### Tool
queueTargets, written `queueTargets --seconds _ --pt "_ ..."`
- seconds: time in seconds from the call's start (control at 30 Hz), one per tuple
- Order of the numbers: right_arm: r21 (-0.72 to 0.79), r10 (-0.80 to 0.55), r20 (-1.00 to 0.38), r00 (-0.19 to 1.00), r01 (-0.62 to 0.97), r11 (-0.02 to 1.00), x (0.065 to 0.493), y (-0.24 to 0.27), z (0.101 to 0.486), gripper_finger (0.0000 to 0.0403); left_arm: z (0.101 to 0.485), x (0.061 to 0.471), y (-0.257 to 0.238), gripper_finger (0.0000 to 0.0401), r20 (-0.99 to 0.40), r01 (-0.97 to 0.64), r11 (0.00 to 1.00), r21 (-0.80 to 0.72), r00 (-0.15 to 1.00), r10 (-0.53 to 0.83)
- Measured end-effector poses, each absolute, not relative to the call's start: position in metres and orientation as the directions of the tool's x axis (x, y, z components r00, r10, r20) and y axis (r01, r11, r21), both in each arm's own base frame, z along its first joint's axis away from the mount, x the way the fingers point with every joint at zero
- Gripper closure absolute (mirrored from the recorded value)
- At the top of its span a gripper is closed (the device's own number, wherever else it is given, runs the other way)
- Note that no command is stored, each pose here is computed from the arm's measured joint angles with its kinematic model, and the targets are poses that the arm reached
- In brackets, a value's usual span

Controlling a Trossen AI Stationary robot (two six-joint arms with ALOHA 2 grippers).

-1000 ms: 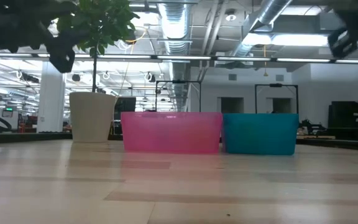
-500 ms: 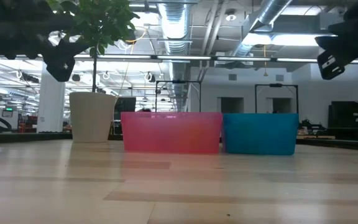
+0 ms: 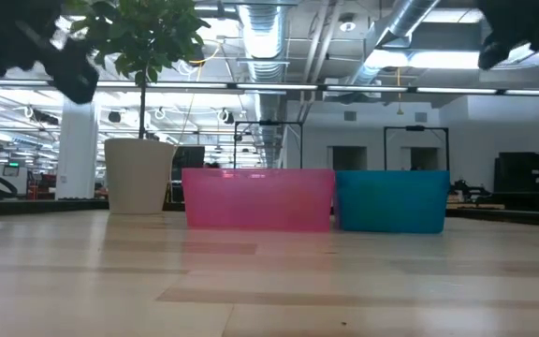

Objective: Pick and place medicine bottles into bin by pill shape (circle, oval)
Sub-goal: Return to Home Position

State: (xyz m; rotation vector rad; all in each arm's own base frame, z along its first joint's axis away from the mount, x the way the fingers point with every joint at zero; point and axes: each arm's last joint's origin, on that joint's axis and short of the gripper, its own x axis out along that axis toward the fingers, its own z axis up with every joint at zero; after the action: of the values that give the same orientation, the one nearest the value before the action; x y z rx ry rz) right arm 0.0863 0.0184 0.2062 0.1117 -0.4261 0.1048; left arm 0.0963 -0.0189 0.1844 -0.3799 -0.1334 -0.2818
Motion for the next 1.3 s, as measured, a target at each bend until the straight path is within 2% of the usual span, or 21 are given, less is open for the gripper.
queueTargets --seconds 0.03,0.1,0.2,0.37,0.5,0.63,0.8,1.0,1.17,1.3 --pt "0.047 0.056 0.445 0.894 -0.086 0.995 0.085 0.017 0.209 0.0282 0.182 0.094 -0.017 0.0195 0.167 0.233 0.909 -0.347 0.969 -0.184" --pt "0.03 0.015 0.415 0.91 -0.03 0.999 0.087 0.014 0.206 0.0282 0.177 0.095 -0.013 0.0195 0.113 0.09 0.934 -0.347 0.992 -0.054" --pt "0.139 -0.059 0.322 0.945 0.014 0.99 0.092 0.007 0.197 0.0282 0.177 0.097 -0.011 0.0195 0.107 0.022 0.943 -0.332 0.994 0.015" --pt "0.234 -0.085 0.183 0.979 0.04 0.971 0.098 -0.006 0.184 0.0282 0.173 0.096 -0.01 0.0195 0.072 0.019 0.948 -0.317 0.997 0.004" --pt "0.225 -0.007 0.156 0.988 -0.029 0.974 0.098 -0.012 0.181 0.0282 0.171 0.097 -0.008 0.0195 0.057 -0.001 0.954 -0.299 0.998 0.019" --pt "0.282 0.064 0.067 0.996 -0.08 0.956 0.098 -0.015 0.173 0.0282 0.171 0.097 -0.006 0.0195 0.054 -0.014 0.958 -0.288 0.998 0.03" --pt "0.287 0.087 0.083 0.993 -0.107 0.952 0.098 -0.012 0.174 0.0282 0.17 0.097 -0.007 0.0195 0.048 0.02 0.947 -0.32 0.999 -0.005" --pt "0.279 -0.005 0.015 1.0 0.0 0.96 0.101 -0.004 0.168 0.0282 0.17 0.097 -0.007 0.0195 0.046 0.03 0.95 -0.312 0.999 -0.017" --pt "0.262 0.056 0.007 0.998 -0.055 0.963 0.1 0.004 0.166 0.0282 0.169 0.097 -0.008 0.0195 0.042 0.042 0.953 -0.299 0.999 -0.031" --pt "0.237 0.054 -0.007 0.999 -0.051 0.97 0.1 0.004 0.165 0.0282 0.169 0.097 -0.008 0.0195 0.042 0.045 0.962 -0.271 0.999 -0.035"
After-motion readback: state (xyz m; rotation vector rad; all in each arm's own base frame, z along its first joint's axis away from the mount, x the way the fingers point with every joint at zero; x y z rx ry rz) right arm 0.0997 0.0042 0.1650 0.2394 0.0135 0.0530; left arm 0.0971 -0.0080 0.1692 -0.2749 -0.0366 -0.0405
